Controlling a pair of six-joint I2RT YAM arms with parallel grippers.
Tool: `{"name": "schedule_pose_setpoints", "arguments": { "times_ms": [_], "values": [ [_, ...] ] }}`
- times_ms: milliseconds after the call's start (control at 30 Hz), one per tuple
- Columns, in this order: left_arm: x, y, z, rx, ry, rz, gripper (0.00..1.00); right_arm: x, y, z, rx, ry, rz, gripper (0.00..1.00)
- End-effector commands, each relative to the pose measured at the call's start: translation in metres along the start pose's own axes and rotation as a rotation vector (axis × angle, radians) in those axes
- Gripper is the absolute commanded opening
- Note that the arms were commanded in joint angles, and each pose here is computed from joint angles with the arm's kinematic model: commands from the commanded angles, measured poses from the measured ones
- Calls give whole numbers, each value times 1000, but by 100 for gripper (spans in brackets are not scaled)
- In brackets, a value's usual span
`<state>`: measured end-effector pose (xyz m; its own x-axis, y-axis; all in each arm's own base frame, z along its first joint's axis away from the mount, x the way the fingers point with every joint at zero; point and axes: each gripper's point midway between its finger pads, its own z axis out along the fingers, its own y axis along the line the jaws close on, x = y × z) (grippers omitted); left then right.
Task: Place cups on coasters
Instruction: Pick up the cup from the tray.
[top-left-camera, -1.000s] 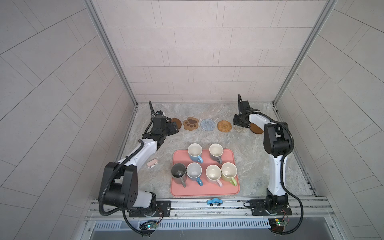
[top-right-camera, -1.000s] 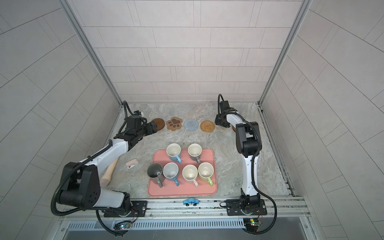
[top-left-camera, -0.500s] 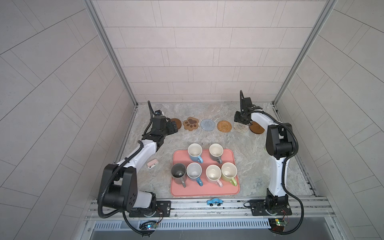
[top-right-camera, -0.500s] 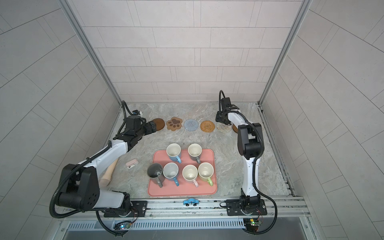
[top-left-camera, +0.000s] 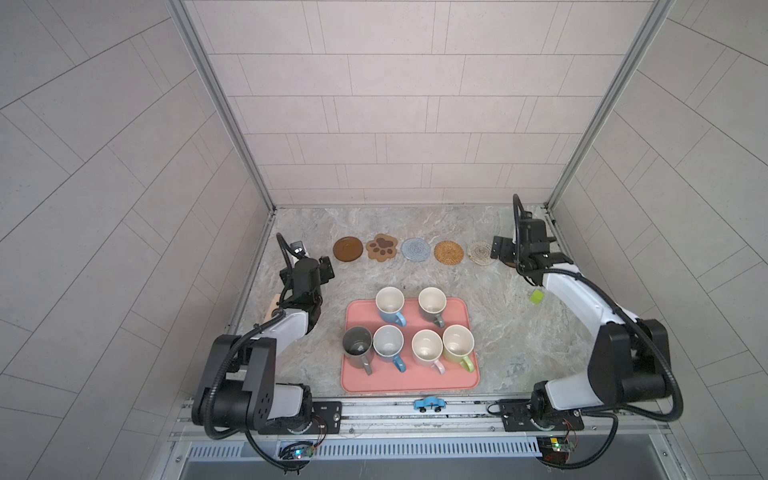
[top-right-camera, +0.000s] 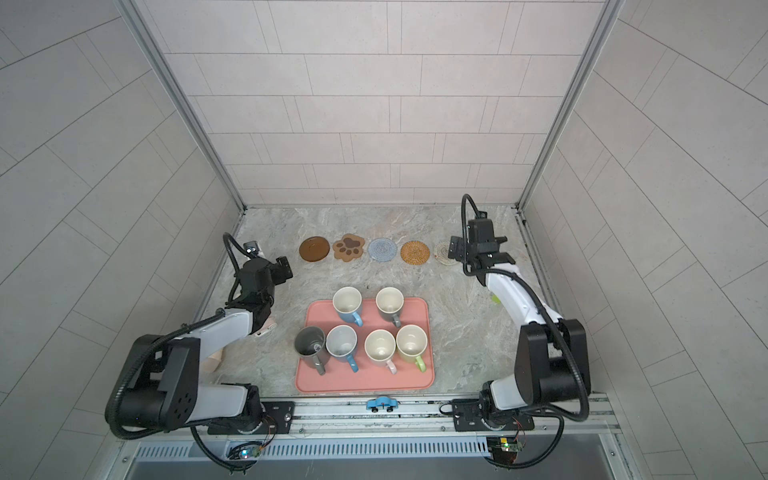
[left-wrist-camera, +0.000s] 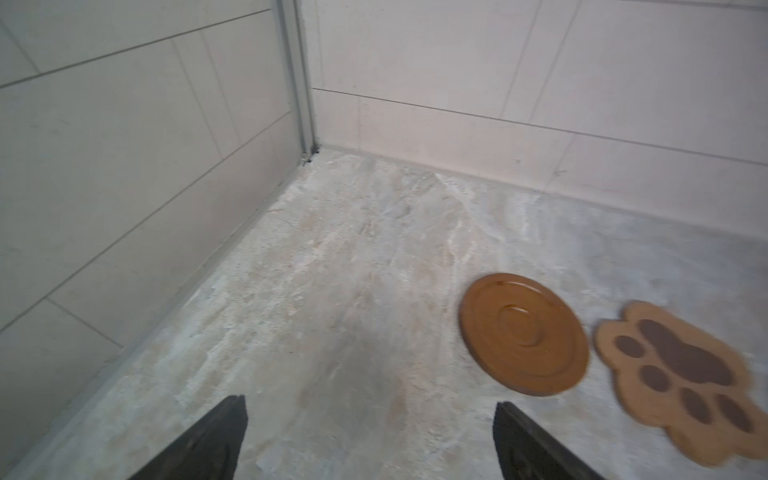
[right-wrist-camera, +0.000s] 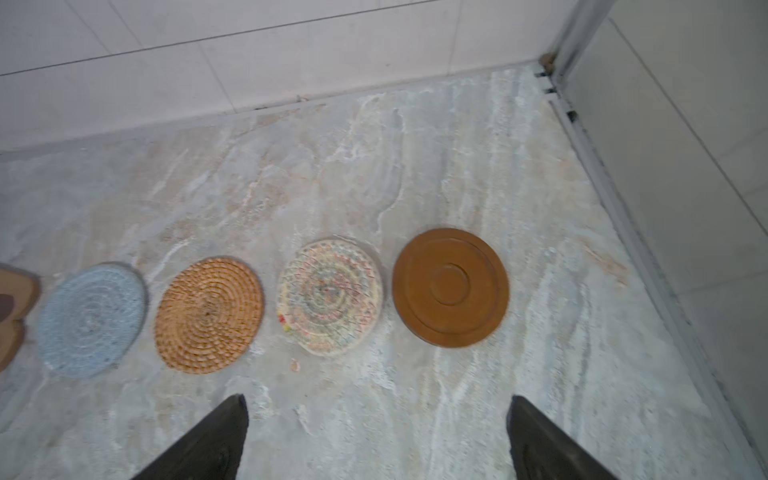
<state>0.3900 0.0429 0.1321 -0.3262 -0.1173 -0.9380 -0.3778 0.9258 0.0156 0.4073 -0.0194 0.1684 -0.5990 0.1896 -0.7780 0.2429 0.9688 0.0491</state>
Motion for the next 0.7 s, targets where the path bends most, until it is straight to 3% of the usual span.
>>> {"name": "schedule_pose_setpoints", "arguments": {
  "times_ms": [0, 267, 400, 500, 667],
  "values": [
    [-33, 24, 4, -155, -121, 7, 100, 7, -26, -5, 72, -111, -7, 99],
    [-38, 26, 2, -136, -212, -2, 100, 59, -38, 6, 78, -163, -125, 99],
    [-24, 26, -7, -110, -98, 26, 100, 66, -44, 16, 112, -167, -118, 99],
    [-19, 29, -14, -98, -104, 3, 100, 56, -49, 14, 133, -267, -73, 99],
    [3, 24, -8, -74, -35, 35, 100, 61, -50, 25, 140, -266, -51, 99]
  ]
}}
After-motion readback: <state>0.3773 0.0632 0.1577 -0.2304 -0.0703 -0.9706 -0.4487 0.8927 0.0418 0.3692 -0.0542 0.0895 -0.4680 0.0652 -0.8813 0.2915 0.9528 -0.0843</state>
